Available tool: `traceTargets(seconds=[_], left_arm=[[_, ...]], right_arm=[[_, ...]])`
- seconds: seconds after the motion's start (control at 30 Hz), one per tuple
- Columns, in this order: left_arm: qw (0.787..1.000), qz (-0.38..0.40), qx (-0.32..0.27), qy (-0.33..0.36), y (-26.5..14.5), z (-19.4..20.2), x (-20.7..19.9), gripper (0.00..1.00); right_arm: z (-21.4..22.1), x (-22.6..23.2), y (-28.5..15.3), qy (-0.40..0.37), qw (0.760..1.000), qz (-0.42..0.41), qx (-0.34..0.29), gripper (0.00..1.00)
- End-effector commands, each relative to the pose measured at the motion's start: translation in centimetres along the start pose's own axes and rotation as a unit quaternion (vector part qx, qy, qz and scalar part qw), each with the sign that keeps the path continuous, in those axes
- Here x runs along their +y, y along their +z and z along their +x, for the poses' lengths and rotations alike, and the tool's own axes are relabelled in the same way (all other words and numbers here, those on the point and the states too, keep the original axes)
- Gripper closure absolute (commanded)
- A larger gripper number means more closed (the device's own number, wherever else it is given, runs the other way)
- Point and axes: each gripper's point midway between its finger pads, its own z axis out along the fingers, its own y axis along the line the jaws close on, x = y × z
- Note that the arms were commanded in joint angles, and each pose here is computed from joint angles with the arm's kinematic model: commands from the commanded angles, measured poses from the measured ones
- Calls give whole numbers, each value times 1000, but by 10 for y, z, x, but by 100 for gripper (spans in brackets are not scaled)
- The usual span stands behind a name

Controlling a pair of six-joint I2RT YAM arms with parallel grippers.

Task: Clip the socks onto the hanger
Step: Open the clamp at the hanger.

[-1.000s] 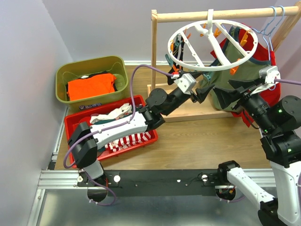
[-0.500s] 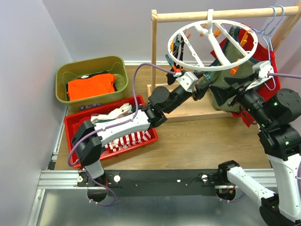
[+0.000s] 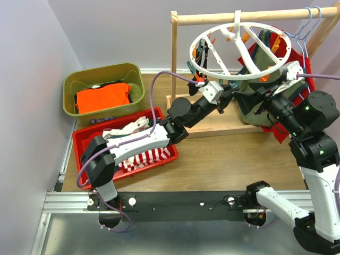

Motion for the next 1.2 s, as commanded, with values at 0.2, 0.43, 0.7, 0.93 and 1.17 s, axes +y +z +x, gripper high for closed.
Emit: traceTargets(seconds=[0.2,0.43,0.7,0.93,1.17], left_arm=[[1000,5,-24,-15,-3,-25,-2,86],[999,20,-18,-23,-3,-23,-9,87],[999,25,-8,-24,-3,-19,-14,88],[999,28,0,-24,-1,-17,-18,88],[999,25,6,-24,2,-17,-18,92]], right_arm=[[-6,8,16,10,1000,-29,-1,24],[-9,6,24,10,1000,-26,-12,24],[-12,3,33,15,999,-25,-21,26],[-6,2,39,21,999,-25,-16,30],[0,2,42,22,999,-28,-6,33]])
